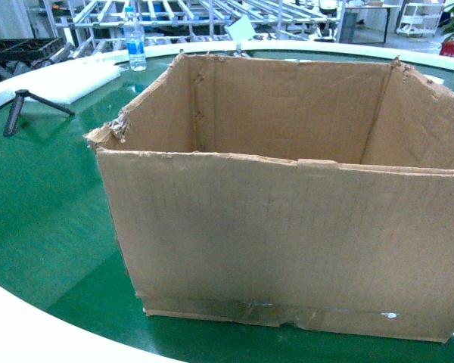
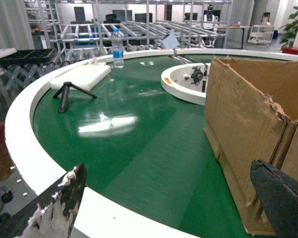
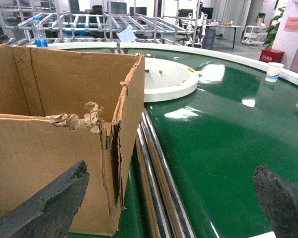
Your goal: Sort boxes to right shelf from conveyor
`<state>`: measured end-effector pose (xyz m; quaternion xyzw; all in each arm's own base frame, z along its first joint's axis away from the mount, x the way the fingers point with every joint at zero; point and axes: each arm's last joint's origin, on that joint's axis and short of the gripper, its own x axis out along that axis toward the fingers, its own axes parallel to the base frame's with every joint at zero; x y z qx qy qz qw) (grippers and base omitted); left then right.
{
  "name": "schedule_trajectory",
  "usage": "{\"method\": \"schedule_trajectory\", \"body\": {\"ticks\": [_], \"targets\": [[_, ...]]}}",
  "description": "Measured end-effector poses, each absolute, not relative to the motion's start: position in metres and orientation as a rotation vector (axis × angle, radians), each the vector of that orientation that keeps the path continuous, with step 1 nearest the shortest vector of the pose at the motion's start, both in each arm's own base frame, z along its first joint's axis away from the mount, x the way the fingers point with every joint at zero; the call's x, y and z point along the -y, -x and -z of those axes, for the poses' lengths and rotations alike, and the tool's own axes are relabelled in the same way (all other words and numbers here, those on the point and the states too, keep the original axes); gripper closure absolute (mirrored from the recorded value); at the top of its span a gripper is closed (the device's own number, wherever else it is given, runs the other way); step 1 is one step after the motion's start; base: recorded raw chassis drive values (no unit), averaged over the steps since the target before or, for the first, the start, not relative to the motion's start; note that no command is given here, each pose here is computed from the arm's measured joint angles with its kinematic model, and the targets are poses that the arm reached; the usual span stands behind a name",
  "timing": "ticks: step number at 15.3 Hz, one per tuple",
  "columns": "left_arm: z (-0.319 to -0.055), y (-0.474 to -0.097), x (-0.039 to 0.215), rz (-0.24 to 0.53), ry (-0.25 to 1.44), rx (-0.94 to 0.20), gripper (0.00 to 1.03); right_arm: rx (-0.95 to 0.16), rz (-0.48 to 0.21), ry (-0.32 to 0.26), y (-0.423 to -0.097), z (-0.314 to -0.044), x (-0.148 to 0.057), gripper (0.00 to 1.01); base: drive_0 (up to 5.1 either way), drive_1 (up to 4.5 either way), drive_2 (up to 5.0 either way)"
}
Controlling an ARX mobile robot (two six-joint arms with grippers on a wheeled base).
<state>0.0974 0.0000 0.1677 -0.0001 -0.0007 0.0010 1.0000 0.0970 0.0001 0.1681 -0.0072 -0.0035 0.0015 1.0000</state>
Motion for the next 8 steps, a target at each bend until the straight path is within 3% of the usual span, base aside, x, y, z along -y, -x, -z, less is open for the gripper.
{"method": "schedule_trajectory", "body": {"ticks": [8], "targets": [[-0.1677,-0.0974,0.0000,-0.002,0.001,0.001,0.05,0.011,-0.002,0.014,-0.0971,-0.1685,0.0000,0.03,0.0,0.00,0.0]]}}
